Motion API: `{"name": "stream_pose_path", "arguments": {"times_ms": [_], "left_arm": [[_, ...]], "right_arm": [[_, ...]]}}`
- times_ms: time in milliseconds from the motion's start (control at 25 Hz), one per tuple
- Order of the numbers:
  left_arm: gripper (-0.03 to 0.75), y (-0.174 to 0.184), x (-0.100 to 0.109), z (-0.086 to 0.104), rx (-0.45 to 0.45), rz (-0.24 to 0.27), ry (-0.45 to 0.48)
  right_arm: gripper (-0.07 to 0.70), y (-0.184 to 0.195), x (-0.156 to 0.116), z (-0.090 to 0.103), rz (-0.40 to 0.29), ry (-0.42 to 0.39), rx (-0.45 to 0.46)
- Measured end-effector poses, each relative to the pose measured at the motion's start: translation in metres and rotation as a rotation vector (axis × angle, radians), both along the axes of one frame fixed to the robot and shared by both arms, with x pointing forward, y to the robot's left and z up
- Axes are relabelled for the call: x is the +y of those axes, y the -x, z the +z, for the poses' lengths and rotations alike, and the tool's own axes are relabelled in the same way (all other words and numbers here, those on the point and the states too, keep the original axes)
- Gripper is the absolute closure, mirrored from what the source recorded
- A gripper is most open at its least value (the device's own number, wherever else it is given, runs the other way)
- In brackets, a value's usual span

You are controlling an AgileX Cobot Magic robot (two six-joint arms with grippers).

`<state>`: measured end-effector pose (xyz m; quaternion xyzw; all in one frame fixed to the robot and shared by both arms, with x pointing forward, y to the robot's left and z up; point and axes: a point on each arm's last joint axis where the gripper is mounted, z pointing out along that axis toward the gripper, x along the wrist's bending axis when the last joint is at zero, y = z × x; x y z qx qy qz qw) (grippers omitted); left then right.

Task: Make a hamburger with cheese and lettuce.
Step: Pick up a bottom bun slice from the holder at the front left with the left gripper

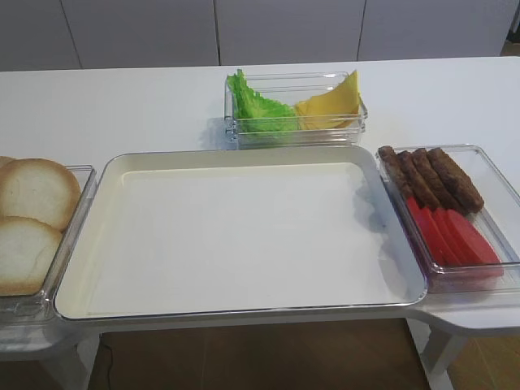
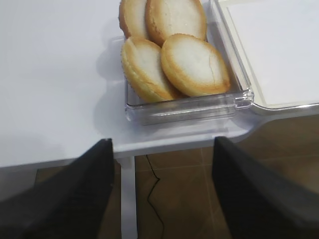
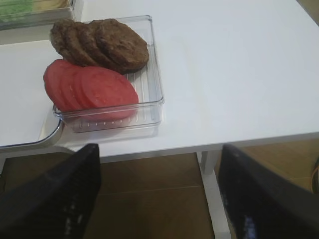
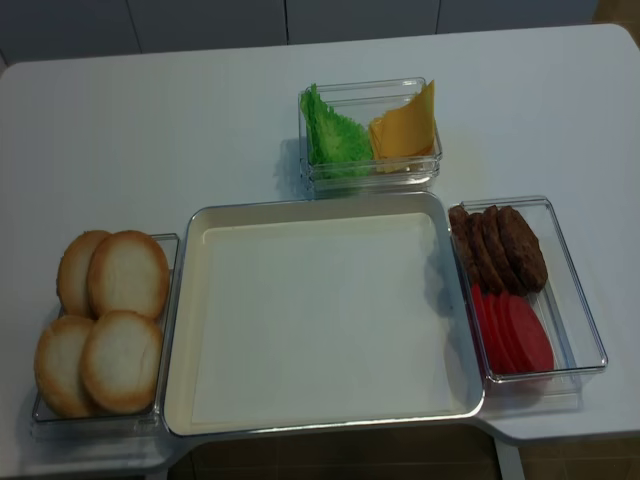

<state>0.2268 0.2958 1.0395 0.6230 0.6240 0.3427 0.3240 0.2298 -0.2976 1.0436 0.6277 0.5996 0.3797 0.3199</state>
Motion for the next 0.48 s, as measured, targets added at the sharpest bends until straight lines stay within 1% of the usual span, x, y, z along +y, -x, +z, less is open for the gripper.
{"name": "stream_pose_path", "arguments": {"times_ms": [480], "left_arm": [[0.254, 0.0, 0.0, 0.0, 0.0, 0.0, 0.0]], "right_arm": [[0.073, 0.0, 0.0, 0.0, -0.001, -0.002, 0.0]]}}
